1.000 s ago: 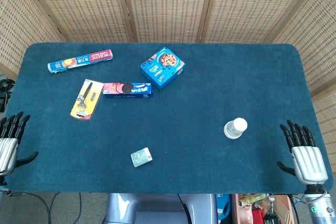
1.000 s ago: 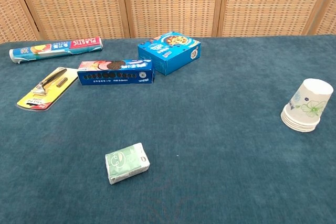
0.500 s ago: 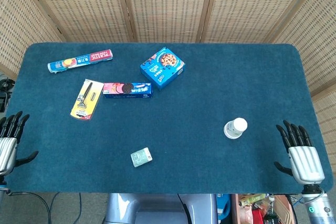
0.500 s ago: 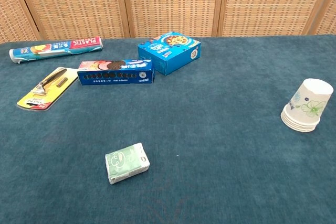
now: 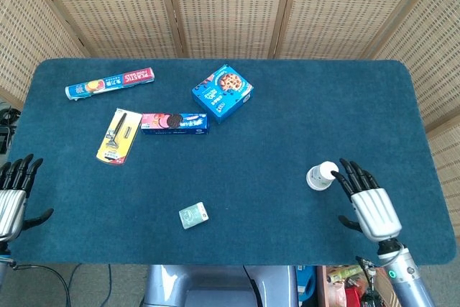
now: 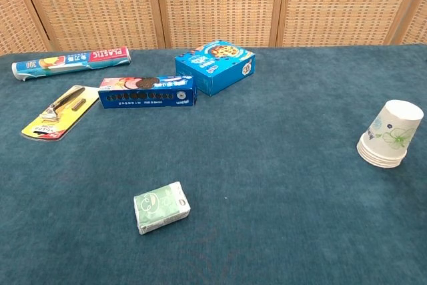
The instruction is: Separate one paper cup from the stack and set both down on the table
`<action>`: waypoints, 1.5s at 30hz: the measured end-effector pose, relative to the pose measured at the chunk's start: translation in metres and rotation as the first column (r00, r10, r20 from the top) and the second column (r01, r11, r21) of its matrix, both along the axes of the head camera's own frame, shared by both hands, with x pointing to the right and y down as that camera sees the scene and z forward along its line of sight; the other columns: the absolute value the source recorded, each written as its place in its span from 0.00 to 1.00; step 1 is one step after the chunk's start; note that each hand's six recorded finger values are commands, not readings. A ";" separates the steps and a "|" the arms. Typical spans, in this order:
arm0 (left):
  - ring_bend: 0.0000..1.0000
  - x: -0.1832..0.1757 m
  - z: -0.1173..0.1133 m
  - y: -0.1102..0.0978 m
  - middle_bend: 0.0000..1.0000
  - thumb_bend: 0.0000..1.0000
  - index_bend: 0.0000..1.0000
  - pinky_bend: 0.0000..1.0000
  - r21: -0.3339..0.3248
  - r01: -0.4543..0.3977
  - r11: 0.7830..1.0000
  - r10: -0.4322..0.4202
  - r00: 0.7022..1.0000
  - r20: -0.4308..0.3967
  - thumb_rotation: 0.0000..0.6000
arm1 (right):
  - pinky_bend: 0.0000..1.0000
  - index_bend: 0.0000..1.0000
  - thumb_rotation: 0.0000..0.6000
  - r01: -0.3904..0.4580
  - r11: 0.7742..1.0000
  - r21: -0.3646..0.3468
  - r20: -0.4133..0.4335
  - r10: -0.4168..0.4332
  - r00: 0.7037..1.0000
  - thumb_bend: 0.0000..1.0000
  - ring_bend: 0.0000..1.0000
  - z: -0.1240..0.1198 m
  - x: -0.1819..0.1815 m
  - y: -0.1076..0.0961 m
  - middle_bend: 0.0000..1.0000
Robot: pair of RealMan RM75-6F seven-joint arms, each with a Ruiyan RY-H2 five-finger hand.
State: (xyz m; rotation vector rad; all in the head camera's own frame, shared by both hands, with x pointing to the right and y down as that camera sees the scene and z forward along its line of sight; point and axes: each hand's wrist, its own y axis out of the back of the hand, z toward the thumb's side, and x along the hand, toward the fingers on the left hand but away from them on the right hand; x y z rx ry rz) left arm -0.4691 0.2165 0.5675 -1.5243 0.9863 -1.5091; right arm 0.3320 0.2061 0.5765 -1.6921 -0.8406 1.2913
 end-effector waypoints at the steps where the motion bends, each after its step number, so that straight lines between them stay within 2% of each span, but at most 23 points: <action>1: 0.00 0.000 0.001 0.000 0.00 0.18 0.00 0.00 -0.002 -0.002 1.000 0.002 1.000 0.003 1.00 | 0.24 0.18 1.00 0.009 1.000 -0.011 -0.001 -0.009 1.000 0.11 0.00 0.004 -0.006 -0.003 0.08; 14: 0.00 -0.002 0.007 0.001 0.00 0.18 0.00 0.00 -0.015 -0.002 1.000 0.003 1.000 0.018 1.00 | 0.28 0.20 1.00 0.009 0.996 -0.086 -0.035 -0.012 0.999 0.13 0.00 0.043 -0.051 -0.041 0.10; 23: 0.00 -0.003 0.011 0.001 0.00 0.18 0.00 0.00 -0.023 0.000 1.000 0.001 1.000 0.031 1.00 | 0.28 0.21 1.00 -0.032 0.993 -0.116 -0.096 0.021 0.995 0.14 0.00 0.062 -0.051 -0.062 0.10; 32: 0.00 0.002 0.011 0.001 0.00 0.18 0.00 0.00 -0.023 -0.014 1.000 0.014 0.999 0.031 1.00 | 0.30 0.21 1.00 -0.075 0.985 -0.155 -0.130 0.055 0.990 0.15 0.00 0.077 -0.040 -0.073 0.12; 45: 0.00 0.006 0.012 0.001 0.00 0.18 0.00 0.00 -0.024 -0.023 0.999 0.023 0.999 0.027 1.00 | 0.32 0.26 1.00 -0.094 0.974 -0.204 -0.145 0.065 0.987 0.17 0.00 0.092 -0.037 -0.073 0.15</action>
